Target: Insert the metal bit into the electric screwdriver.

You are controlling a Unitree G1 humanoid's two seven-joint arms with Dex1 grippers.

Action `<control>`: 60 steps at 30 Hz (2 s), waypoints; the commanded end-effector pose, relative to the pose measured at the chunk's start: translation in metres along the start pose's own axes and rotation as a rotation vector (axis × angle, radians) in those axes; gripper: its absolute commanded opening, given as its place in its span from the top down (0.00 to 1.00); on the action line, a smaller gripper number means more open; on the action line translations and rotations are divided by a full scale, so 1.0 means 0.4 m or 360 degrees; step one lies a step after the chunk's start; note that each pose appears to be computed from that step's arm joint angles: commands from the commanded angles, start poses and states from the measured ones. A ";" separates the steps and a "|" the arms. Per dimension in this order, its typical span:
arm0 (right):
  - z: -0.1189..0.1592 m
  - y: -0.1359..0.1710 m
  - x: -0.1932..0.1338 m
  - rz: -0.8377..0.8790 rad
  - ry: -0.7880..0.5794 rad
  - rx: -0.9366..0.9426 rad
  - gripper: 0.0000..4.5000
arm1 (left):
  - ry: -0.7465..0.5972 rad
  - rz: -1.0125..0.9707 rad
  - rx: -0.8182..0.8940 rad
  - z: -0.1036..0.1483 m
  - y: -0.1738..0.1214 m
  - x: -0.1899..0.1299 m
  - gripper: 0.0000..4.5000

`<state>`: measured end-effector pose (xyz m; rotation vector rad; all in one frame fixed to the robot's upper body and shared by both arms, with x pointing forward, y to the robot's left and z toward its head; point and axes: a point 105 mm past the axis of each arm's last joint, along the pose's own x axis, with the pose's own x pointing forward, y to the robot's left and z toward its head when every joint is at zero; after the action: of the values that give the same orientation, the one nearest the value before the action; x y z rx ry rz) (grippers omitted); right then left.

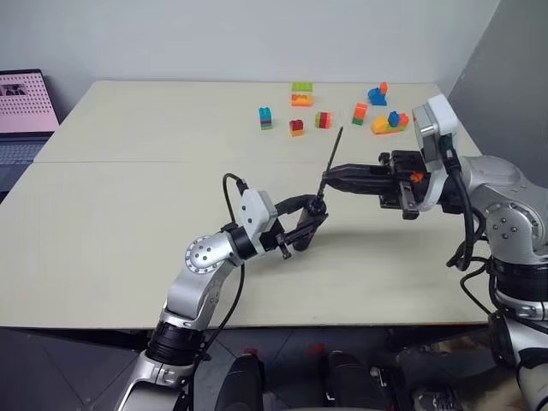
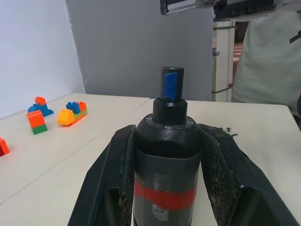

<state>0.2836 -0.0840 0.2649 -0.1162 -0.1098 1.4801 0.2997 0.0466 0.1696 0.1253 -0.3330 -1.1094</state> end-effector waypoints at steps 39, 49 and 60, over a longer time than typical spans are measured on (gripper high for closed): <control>0.014 -0.077 0.045 0.0321 0.0013 -0.0353 1.00 | 0.0174 0.0146 -0.0109 -0.055 0.055 -0.053 0.64; 0.000 -0.078 0.051 0.0372 0.0044 -0.0310 1.00 | 0.0177 0.0145 -0.0109 -0.055 0.047 -0.055 0.64; -0.003 -0.075 0.065 0.0401 0.0041 -0.0292 1.00 | 0.0182 0.0132 -0.0100 -0.055 0.044 -0.055 0.64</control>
<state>0.3200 -0.0635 0.2550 -0.2763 -0.1703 1.6894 0.3091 0.0642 0.1696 0.0946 -0.2969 -1.0546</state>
